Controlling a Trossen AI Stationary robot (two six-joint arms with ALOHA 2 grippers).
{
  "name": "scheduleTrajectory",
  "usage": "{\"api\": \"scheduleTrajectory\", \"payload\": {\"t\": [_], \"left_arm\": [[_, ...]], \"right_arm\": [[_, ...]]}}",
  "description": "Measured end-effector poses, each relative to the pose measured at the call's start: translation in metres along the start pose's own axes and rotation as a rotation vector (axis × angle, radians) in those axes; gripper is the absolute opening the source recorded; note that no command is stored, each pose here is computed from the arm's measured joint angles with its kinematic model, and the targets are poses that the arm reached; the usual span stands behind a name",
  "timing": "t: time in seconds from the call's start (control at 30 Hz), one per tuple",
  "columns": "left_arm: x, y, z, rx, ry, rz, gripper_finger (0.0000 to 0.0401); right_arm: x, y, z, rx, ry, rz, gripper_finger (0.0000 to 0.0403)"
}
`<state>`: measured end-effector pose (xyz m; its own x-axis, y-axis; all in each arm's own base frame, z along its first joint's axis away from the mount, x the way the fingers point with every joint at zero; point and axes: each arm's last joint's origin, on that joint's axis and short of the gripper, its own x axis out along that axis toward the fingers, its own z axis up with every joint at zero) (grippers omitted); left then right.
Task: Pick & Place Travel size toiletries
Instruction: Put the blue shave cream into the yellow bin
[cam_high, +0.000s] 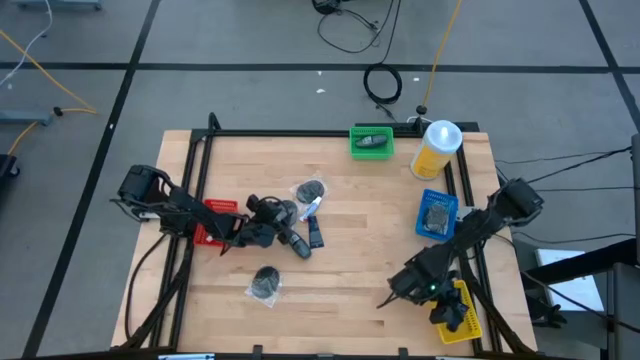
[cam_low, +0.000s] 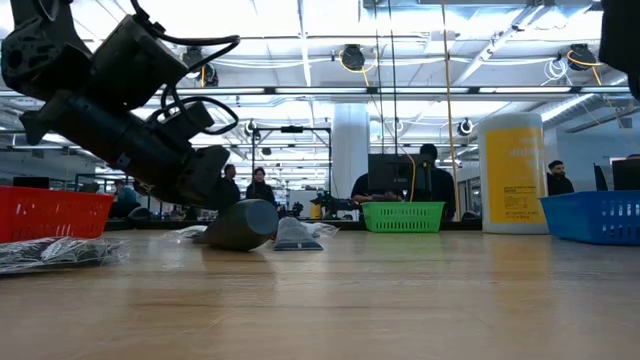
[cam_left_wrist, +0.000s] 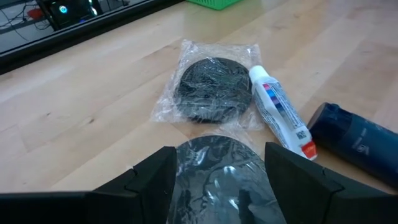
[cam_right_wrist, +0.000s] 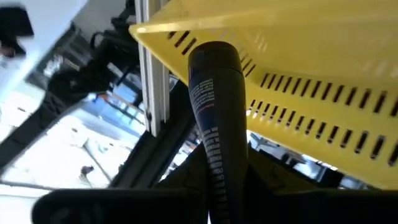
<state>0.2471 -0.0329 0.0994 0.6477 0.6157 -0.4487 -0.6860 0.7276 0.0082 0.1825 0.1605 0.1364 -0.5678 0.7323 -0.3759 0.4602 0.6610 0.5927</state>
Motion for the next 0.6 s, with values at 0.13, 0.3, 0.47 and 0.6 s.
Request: {"api": "scheduleTrajectory", "payload": {"t": [0.13, 0.3, 0.47, 0.6], "left_arm": [[0.0, 0.0001, -0.0002, 0.001, 0.002, 0.0, 0.0241], [0.0, 0.0002, -0.0007, 0.003, 0.008, -0.002, 0.0241], [0.0, 0.0002, -0.0007, 0.004, 0.009, -0.003, 0.0241], [0.0, 0.0003, -0.0008, 0.004, 0.009, -0.003, 0.0241]], "right_arm": [[0.0004, -0.0017, 0.0015, -0.071, -0.019, -0.029, 0.0049], [0.0005, -0.0031, 0.0018, -0.097, -0.067, -0.092, 0.0082], [0.0028, -0.0037, 0.0009, -0.092, -0.072, -0.12, 0.0135], [-0.0013, -0.0083, -0.0057, 0.031, -0.017, -0.092, 0.0167]]}}
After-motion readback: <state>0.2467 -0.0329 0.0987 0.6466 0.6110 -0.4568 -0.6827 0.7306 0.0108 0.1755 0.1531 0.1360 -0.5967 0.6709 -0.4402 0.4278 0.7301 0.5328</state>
